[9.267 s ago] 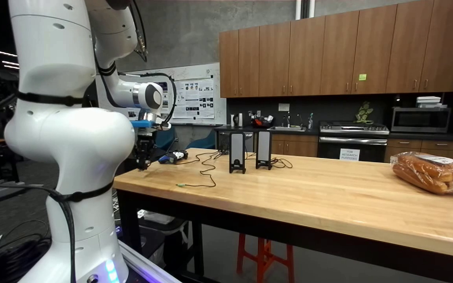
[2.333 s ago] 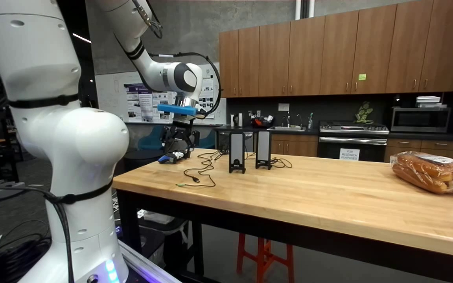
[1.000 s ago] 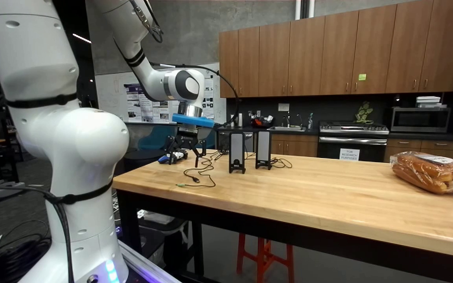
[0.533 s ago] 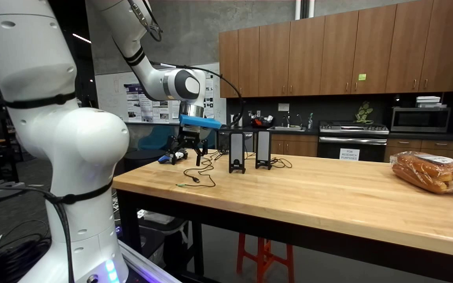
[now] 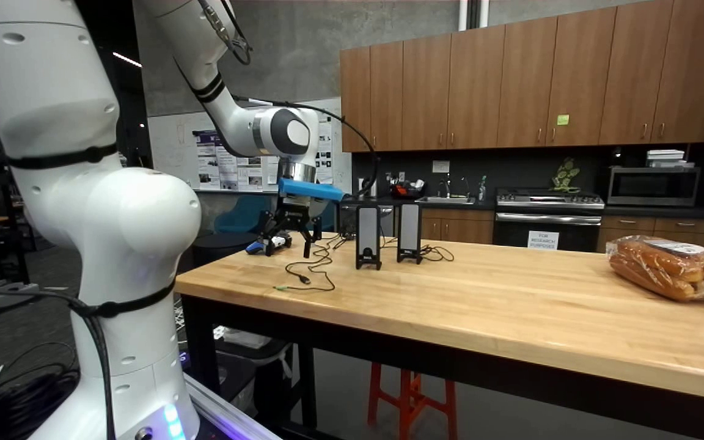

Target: Move the usb and the aux jack and place them in front of the speaker on the left

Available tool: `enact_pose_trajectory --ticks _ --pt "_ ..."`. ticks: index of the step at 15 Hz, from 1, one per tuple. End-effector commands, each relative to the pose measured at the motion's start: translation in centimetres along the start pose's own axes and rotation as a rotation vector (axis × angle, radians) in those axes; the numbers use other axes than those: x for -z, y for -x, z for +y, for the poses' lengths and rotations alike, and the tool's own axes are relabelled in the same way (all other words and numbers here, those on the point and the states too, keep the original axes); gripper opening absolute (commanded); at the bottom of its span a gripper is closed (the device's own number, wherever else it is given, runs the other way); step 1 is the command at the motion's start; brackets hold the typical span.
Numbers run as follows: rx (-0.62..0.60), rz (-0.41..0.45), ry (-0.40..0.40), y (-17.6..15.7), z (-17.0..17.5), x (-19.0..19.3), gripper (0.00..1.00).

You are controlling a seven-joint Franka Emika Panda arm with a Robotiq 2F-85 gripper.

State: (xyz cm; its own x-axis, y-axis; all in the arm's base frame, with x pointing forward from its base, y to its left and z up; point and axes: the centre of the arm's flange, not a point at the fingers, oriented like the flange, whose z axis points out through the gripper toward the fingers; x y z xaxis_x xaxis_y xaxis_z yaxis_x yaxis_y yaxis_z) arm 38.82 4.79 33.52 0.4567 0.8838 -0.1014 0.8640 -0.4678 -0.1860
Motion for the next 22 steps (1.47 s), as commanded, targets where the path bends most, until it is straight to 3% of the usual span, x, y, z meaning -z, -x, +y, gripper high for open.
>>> enact_pose_trajectory --ticks 1,22 --pt "0.001 0.000 0.000 0.0 0.0 0.0 1.00" --pt "0.055 0.011 0.046 0.0 1.3 -3.6 1.00"
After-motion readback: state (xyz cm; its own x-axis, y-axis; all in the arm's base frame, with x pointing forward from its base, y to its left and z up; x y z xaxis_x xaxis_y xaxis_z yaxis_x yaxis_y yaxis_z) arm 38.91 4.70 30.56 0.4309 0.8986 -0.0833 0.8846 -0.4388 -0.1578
